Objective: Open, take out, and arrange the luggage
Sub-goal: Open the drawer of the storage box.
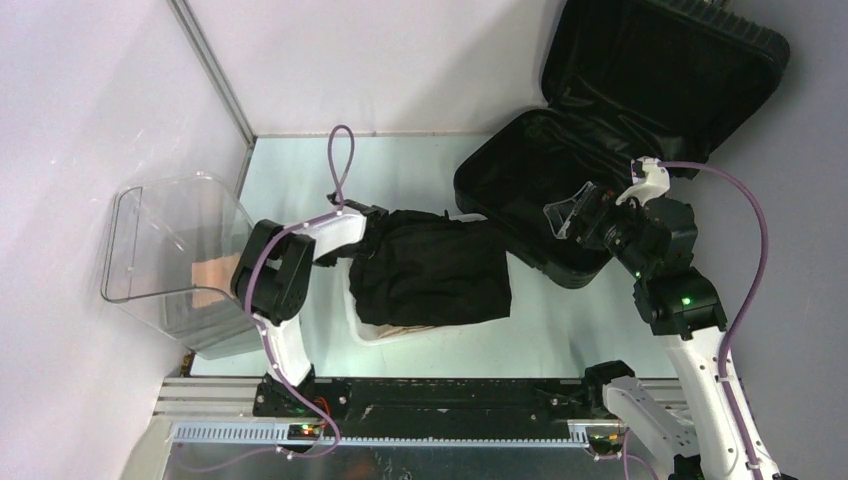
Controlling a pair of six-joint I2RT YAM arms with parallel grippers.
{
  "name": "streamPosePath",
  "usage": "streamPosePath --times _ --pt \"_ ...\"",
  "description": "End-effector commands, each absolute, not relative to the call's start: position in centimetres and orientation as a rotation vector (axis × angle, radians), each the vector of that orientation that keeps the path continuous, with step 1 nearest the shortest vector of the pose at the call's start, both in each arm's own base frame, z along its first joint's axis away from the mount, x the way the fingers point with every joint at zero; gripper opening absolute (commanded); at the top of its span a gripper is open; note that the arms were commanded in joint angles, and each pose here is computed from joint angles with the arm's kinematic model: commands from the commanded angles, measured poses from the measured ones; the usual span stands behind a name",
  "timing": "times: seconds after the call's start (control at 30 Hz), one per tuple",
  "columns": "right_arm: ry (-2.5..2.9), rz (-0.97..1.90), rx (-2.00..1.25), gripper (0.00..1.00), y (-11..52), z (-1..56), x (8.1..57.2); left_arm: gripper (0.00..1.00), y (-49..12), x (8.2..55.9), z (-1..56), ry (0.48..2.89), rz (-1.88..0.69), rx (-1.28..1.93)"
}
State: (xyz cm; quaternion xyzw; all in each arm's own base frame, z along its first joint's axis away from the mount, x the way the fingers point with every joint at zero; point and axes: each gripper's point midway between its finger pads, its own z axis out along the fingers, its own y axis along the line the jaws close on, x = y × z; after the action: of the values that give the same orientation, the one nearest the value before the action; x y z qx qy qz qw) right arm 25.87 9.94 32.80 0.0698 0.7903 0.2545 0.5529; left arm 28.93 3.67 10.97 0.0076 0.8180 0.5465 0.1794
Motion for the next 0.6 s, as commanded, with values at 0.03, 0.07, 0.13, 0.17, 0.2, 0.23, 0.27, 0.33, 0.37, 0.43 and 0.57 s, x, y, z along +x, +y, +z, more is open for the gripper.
streamPosePath --times 0.03,0.07,0.13,0.17,0.2,0.23,0.27,0.33,0.37,0.43,0.57 --pt "1.811 0.597 0.154 0.94 9.6 34.9 25.7 0.17 1.2 29.7 11.8 2.362 1.255 -0.052" --pt "1.811 0.599 0.154 0.94 9.7 34.9 25.6 0.26 1.0 29.7 12.4 2.359 1.226 -0.061" --pt "1.808 0.61 0.152 0.94 9.8 35.1 25.5 0.33 0.9 29.5 13.1 2.363 1.195 -0.063" --pt "1.809 0.615 0.15 0.94 9.9 35.1 25.4 0.34 0.9 29.4 13.4 2.361 1.189 -0.064" --pt "1.809 0.618 0.153 0.94 9.9 35.1 25.4 0.36 1.0 29.3 14.0 2.353 1.174 -0.072" --pt "1.809 0.625 0.15 0.94 10.0 35.1 25.3 0.37 0.9 29.3 14.2 2.358 1.157 -0.073" --pt "1.81 0.628 0.148 0.94 10.0 35.1 25.3 0.39 0.8 29.3 14.8 2.351 1.129 -0.077" --pt "1.808 0.636 0.141 0.94 10.2 35.2 25.2 0.41 0.1 29.2 15.2 2.378 1.027 -0.072" --pt "1.808 0.641 0.138 0.94 10.2 35.2 25.2 0.41 -0.1 29.2 15.5 2.38 0.986 -0.071" --pt "1.814 0.649 0.125 0.94 10.5 35.1 25.1 0.45 -0.9 29.3 17.0 2.371 0.848 -0.068" --pt "1.828 0.632 0.153 0.94 10.2 34.7 25.4 0.53 -0.5 28.7 19.4 2.349 0.774 -0.084"
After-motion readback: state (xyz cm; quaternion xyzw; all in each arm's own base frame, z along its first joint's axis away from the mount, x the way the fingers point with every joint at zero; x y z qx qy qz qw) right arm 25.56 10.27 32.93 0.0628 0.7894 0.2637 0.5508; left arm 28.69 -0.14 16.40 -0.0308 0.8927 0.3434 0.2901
